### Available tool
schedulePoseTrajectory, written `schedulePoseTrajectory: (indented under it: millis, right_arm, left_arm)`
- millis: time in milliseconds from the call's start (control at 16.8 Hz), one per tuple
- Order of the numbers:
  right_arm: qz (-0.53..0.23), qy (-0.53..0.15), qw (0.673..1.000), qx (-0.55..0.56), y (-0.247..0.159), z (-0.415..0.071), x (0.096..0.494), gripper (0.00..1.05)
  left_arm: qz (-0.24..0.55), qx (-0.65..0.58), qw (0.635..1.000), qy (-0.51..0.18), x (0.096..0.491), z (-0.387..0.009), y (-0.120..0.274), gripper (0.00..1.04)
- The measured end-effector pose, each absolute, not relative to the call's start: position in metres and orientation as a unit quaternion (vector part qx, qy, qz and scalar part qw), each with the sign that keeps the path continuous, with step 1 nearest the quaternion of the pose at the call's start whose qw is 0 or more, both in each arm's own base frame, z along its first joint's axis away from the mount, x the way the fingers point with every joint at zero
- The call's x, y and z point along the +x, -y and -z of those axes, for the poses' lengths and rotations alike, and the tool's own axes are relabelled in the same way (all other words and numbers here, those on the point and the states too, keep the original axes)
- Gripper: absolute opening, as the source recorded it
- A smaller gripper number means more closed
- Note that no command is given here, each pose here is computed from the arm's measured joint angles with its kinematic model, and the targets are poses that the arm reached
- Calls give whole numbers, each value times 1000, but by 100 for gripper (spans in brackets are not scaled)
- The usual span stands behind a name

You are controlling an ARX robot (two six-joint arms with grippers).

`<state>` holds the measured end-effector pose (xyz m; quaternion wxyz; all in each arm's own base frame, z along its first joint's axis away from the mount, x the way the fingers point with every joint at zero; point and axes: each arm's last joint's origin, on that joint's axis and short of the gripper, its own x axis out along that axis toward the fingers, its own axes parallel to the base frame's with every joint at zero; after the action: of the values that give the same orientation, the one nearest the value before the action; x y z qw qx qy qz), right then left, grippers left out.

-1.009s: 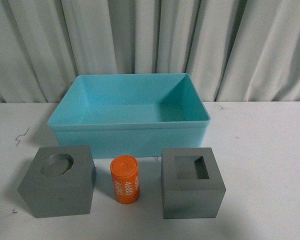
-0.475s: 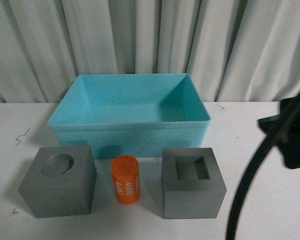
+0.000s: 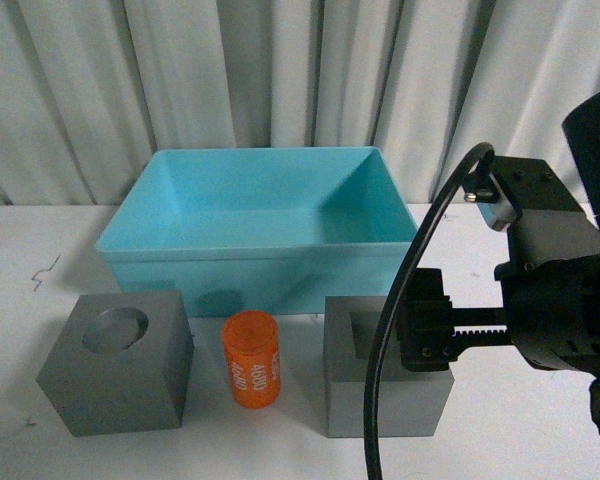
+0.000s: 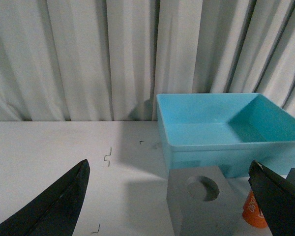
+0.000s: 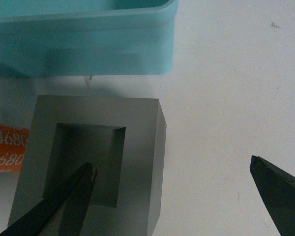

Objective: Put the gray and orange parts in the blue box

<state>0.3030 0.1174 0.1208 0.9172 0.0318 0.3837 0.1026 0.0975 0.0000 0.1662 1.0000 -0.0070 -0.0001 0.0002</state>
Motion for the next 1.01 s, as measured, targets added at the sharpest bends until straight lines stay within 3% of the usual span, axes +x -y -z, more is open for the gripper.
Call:
schedulePoseTrajectory:
  millis: [594,831,890,1009]
  right_arm:
    - [-89,-419,903,38,-126,-100,314,98]
    - [-84,-425,900,46,-126,-99,315,75]
    - [-85,-424,900,46,-127,-99,315,63]
    - [-88,-425,900,47,-127,-99,315,48]
  left_arm:
    - [0,-7,1000,0,97,-166,0,98]
    - [0,-7,1000,0,97,-166,0,98]
    - [0,-7,1000,0,97,-166,0,98]
    - [0,-7,1000,0,97,-166,0,98]
